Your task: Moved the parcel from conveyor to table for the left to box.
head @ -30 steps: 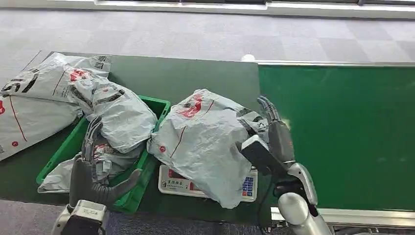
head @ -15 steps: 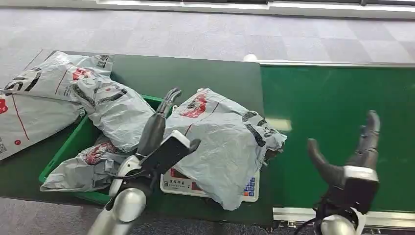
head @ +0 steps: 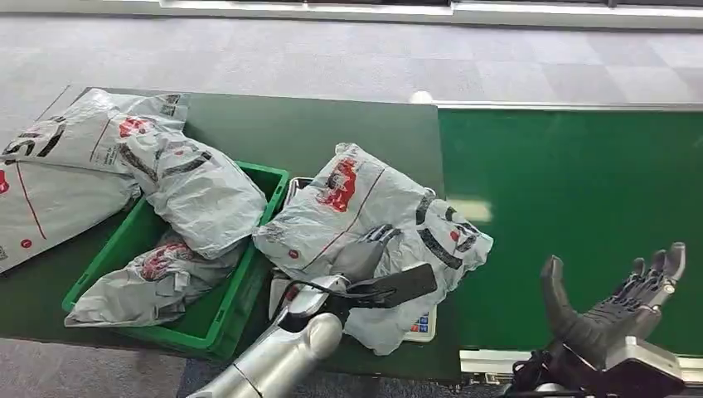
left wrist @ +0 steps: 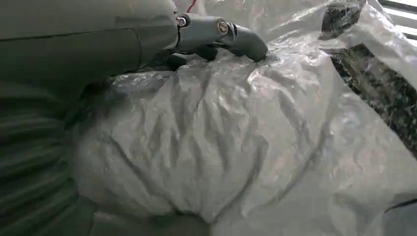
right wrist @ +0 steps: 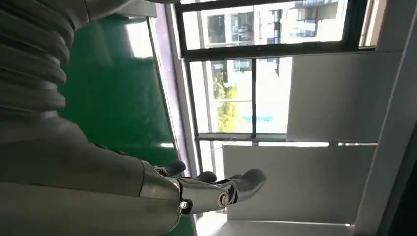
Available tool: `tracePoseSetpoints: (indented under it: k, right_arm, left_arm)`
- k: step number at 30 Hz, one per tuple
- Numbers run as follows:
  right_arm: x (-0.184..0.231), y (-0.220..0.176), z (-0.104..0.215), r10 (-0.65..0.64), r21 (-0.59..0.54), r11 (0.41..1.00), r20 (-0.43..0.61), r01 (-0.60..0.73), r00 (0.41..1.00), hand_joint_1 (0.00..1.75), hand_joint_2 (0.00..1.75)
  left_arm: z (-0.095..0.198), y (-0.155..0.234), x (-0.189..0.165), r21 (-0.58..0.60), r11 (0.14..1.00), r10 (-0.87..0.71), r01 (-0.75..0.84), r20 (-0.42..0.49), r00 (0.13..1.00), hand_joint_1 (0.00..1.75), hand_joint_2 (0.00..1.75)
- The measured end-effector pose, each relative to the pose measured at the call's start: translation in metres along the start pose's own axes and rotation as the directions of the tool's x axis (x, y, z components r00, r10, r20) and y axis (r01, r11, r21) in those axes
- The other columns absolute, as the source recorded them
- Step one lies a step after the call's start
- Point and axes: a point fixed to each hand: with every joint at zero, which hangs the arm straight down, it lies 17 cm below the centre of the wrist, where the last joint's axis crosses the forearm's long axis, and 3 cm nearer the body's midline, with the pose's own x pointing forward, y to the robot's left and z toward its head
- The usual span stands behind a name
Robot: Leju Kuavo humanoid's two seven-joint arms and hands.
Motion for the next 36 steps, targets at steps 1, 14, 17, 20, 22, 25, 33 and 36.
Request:
tracePoseSetpoints:
  k: [1, 14, 17, 20, 22, 25, 33, 36]
  right_arm:
    - [0.001, 0.001, 0.001, -0.003, -0.001, 1.000, 0.000, 0.003, 1.000, 0.00, 1.75]
    - [0.004, 0.009, 0.002, -0.027, -0.014, 1.000, -0.026, 0.027, 0.999, 0.00, 1.75]
    - [0.005, 0.012, 0.003, -0.020, -0.005, 1.000, -0.030, 0.020, 0.999, 0.00, 1.75]
    - [0.005, 0.012, 0.007, -0.007, 0.003, 1.000, -0.039, 0.007, 0.999, 0.00, 1.75]
    - [0.004, 0.011, 0.008, -0.006, 0.003, 1.000, -0.041, 0.006, 0.999, 0.00, 1.75]
    - [0.005, 0.009, 0.010, -0.013, -0.003, 1.000, -0.039, 0.013, 0.999, 0.00, 1.75]
    - [0.001, -0.003, 0.007, 0.003, -0.031, 1.000, -0.029, -0.004, 1.000, 0.00, 1.75]
    - [0.000, -0.006, 0.006, 0.010, -0.036, 0.999, -0.029, -0.011, 1.000, 0.00, 1.75]
  left_arm:
    - [-0.001, 0.000, -0.004, 0.001, 1.000, -0.016, 0.016, -0.007, 1.000, 1.75, 1.75]
    - [-0.005, 0.005, -0.026, 0.041, 0.995, -0.089, 0.091, -0.049, 0.995, 1.75, 1.75]
    - [-0.005, 0.018, -0.023, 0.114, 0.991, -0.069, 0.073, -0.036, 0.997, 1.75, 1.75]
    - [0.000, 0.049, -0.009, 0.227, 0.974, 0.009, -0.011, 0.010, 1.000, 1.75, 1.75]
    - [0.006, 0.071, 0.004, 0.276, 0.959, 0.048, -0.060, 0.050, 0.998, 1.75, 1.75]
    - [0.019, 0.112, 0.022, 0.345, 0.928, 0.101, -0.139, 0.127, 0.987, 1.75, 1.75]
    - [0.061, 0.203, 0.052, 0.469, 0.830, 0.164, -0.302, 0.313, 0.936, 1.75, 1.75]
    - [0.071, 0.220, 0.055, 0.497, 0.808, 0.156, -0.316, 0.336, 0.929, 1.75, 1.75]
